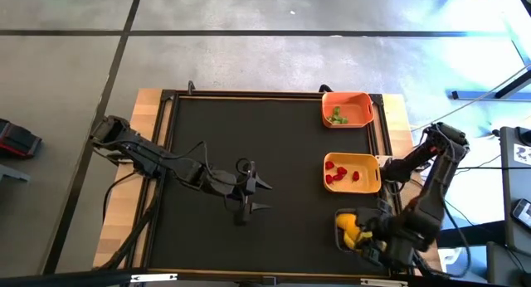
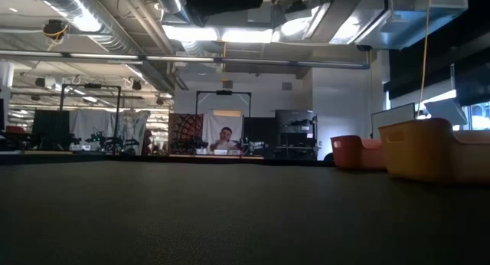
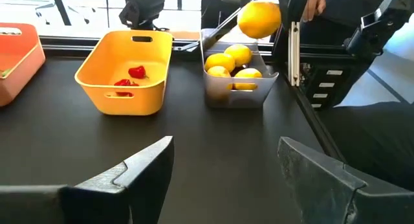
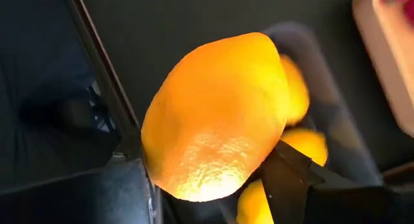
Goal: Sort produce into baskets
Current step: Put the yellow lemon into the black bin
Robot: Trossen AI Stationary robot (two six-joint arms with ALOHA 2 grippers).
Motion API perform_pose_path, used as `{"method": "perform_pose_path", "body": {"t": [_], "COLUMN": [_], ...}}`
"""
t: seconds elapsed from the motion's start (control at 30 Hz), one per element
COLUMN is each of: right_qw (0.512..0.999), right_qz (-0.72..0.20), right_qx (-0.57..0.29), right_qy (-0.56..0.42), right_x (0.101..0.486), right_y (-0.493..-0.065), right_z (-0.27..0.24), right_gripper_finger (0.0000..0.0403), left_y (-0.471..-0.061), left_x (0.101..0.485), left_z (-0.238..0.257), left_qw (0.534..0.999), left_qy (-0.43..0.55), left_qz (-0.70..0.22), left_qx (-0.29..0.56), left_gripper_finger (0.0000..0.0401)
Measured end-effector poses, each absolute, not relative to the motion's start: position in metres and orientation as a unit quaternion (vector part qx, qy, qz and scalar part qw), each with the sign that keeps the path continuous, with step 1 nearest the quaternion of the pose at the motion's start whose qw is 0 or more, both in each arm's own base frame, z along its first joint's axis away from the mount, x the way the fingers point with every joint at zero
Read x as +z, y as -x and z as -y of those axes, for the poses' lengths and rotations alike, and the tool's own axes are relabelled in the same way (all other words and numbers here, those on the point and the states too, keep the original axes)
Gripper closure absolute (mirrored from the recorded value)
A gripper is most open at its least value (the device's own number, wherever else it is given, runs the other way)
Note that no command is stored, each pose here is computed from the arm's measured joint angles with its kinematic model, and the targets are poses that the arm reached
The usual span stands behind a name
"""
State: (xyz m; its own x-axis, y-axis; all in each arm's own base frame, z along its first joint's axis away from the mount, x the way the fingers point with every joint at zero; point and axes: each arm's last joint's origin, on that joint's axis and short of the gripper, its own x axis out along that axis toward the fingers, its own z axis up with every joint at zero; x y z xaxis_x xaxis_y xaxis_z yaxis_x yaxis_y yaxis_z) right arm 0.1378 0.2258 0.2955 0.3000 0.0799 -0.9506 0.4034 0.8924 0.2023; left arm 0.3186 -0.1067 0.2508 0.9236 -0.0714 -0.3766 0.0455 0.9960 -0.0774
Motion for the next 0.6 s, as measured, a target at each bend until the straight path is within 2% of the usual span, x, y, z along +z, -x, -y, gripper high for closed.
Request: {"method": "perform_pose_path", "body": {"t": [0.2, 0.6], "right_qw": [0.761, 0.712], "right_qz": [-0.607, -0.68], "right_qx": [-0.109, -0.128], "right_qy": [-0.201, -0.119], "right_x": [0.286, 0.254], "right_y": [-0.123, -0.122], "right_z": [-0.241, -0.258], "right_gripper_finger": [0.0249, 0.0249], "left_y": [-0.319, -0.319], "left_x": [0.251, 0.251], "left_z": [0.107, 0.107], "left_qw": [0.98, 0.98], "left_qy": [0.032, 0.024], "left_qz": [-0.193, -0.193], "left_qx": [-0.03, -0.031], "left_gripper_finger": [0.0129, 0.0129]}}
